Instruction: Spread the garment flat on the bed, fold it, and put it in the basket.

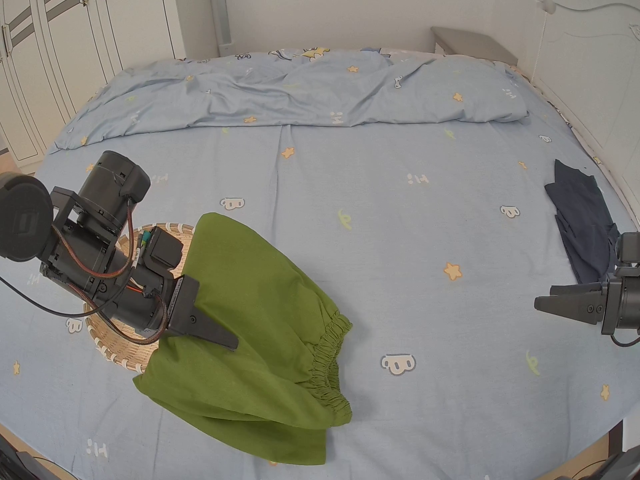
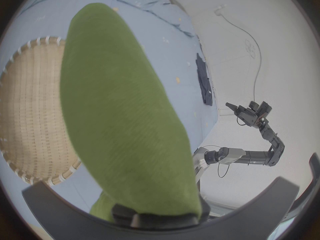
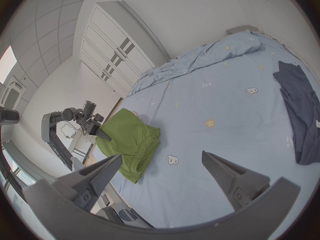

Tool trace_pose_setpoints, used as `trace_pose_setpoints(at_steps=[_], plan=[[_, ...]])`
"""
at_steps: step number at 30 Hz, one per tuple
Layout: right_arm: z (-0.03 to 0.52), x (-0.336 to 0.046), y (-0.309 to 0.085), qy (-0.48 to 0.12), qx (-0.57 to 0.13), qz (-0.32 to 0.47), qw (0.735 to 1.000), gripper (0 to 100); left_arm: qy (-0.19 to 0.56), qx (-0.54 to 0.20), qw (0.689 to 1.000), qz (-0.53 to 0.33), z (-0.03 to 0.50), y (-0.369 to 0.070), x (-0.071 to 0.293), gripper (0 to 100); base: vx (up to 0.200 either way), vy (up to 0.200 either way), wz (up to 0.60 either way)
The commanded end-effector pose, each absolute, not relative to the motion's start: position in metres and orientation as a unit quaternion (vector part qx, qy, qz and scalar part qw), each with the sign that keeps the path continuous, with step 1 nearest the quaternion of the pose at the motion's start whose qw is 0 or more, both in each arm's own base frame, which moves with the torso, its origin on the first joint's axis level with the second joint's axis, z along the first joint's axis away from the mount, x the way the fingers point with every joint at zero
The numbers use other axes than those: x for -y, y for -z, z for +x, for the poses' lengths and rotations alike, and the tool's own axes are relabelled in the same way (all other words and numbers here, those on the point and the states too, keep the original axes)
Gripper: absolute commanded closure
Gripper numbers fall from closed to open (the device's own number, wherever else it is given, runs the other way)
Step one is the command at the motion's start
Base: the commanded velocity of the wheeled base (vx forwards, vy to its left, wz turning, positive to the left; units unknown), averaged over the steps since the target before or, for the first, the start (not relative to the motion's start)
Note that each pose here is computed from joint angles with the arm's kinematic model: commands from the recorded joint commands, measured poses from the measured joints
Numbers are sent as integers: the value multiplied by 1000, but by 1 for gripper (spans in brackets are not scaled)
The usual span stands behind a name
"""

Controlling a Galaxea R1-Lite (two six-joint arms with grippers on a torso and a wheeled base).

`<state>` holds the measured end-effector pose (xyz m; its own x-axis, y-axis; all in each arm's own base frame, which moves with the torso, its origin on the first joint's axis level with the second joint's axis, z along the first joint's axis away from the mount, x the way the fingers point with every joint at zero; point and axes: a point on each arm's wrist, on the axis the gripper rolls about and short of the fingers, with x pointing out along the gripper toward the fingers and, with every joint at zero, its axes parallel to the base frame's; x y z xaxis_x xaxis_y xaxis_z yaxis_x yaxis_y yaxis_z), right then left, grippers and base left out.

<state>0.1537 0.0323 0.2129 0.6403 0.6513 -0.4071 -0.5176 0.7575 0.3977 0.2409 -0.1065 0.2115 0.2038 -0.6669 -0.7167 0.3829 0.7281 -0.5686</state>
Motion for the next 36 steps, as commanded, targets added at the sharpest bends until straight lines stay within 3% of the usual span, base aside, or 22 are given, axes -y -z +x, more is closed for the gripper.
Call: trace_pose_setpoints(at_steps=[1, 3, 9, 10, 11, 14, 17, 18, 22, 30, 36], plan=[[153, -32, -214, -326, -270, 123, 898, 0, 367, -494, 780, -115, 226, -229, 113, 100, 0, 0, 0], [153, -32, -213, -326, -271, 122, 898, 0, 389, -445, 799, -111, 222, -246, 116, 100, 0, 0, 0], [153, -32, -213, -325, -270, 122, 898, 0, 401, -405, 814, -108, 211, -260, 111, 100, 0, 0, 0], [153, -32, -213, -325, -270, 122, 898, 0, 397, -362, 837, -107, 207, -274, 104, 100, 0, 0, 0], [153, -32, -213, -325, -270, 122, 898, 0, 397, -360, 838, -107, 207, -274, 104, 100, 0, 0, 0], [153, -32, -213, -325, -270, 122, 898, 0, 351, -292, 882, -114, 207, -288, 82, 100, 0, 0, 0], [153, -32, -213, -325, -270, 122, 898, 0, 326, -259, 901, -123, 211, -293, 69, 100, 0, 0, 0], [153, -32, -213, -325, -270, 122, 898, 0, 292, -216, 922, -132, 218, -296, 50, 100, 0, 0, 0], [153, -32, -213, -326, -270, 122, 898, 0, 241, -170, 944, -149, 230, -290, 22, 100, 0, 0, 0], [148, -32, -217, -328, -259, 120, 901, 0, 194, -237, 934, -185, 247, -241, 7, 100, 0, 0, 0], [148, -32, -216, -330, -260, 120, 900, 0, 151, -323, 903, -239, 241, -192, 0, 100, 0, 0, 0]])
